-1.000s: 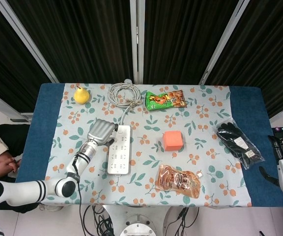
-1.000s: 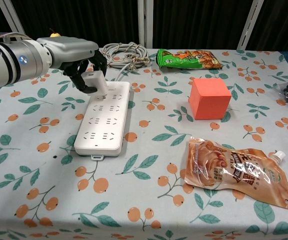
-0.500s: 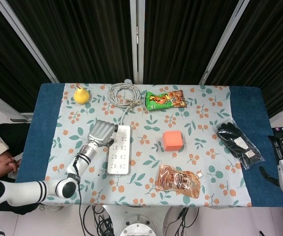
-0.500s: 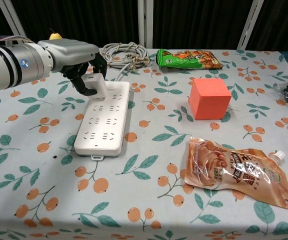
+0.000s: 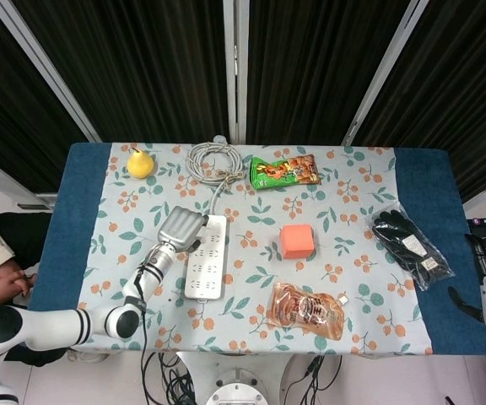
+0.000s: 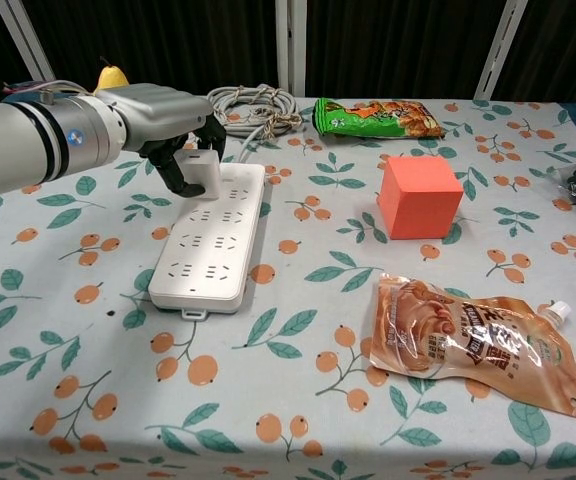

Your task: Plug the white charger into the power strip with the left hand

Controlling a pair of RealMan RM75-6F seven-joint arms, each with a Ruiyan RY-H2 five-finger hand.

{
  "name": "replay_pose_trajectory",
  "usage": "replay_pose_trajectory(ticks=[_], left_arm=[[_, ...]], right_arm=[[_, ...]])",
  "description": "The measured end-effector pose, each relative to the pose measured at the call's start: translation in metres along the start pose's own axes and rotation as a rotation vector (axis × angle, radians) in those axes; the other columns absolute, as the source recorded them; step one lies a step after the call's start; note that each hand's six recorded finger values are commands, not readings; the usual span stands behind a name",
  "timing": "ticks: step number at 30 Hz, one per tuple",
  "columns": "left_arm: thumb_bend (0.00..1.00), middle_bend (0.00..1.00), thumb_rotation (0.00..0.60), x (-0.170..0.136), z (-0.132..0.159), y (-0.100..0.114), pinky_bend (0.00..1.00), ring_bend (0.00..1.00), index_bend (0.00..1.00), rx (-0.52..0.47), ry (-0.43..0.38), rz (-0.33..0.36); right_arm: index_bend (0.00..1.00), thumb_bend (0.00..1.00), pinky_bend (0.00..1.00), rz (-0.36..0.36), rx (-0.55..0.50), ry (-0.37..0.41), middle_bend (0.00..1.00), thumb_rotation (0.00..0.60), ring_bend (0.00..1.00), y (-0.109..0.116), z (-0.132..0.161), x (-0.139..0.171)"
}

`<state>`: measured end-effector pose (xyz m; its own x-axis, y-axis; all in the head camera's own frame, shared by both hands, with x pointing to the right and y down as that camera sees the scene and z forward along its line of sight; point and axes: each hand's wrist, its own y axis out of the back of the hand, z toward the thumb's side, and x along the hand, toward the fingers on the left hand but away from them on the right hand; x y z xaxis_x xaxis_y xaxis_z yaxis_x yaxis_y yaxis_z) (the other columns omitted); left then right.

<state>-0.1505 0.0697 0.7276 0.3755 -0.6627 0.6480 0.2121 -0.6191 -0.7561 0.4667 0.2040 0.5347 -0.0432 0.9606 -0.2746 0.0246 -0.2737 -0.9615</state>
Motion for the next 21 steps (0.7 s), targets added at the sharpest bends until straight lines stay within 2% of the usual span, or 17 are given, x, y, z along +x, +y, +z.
replay_pose_trajectory(ticks=[10, 12, 15, 18, 21], left_arm=[[0.43, 0.84, 0.600, 0.000, -0.002, -0.005, 0.73, 0.68, 0.74, -0.012, 0.009, -0.017], [0.43, 0.77, 0.600, -0.001, -0.001, -0.004, 0.72, 0.63, 0.67, -0.018, 0.006, -0.016], [0.40, 0.59, 0.600, -0.003, 0.000, -0.002, 0.69, 0.47, 0.46, -0.034, 0.000, -0.006], [0.30, 0.40, 0.600, -0.006, -0.002, 0.002, 0.53, 0.31, 0.28, -0.053, -0.004, 0.007], [0.21, 0.29, 0.600, -0.010, -0.008, 0.005, 0.37, 0.20, 0.18, -0.072, 0.005, 0.017]], right_arm=[[0.00, 0.15, 0.01, -0.001, -0.002, -0.003, 0.12, 0.600, 0.00, 0.000, -0.001, 0.000], [0.00, 0.15, 0.01, 0.000, -0.003, -0.002, 0.12, 0.600, 0.00, 0.000, -0.001, 0.000], [0.00, 0.15, 0.01, -0.002, -0.002, -0.005, 0.12, 0.600, 0.00, 0.000, -0.001, 0.001], [0.00, 0.15, 0.01, -0.003, -0.002, -0.005, 0.12, 0.600, 0.00, 0.000, -0.001, 0.001], [0.00, 0.15, 0.01, -0.003, -0.005, -0.004, 0.12, 0.600, 0.00, 0.000, -0.001, 0.001]])
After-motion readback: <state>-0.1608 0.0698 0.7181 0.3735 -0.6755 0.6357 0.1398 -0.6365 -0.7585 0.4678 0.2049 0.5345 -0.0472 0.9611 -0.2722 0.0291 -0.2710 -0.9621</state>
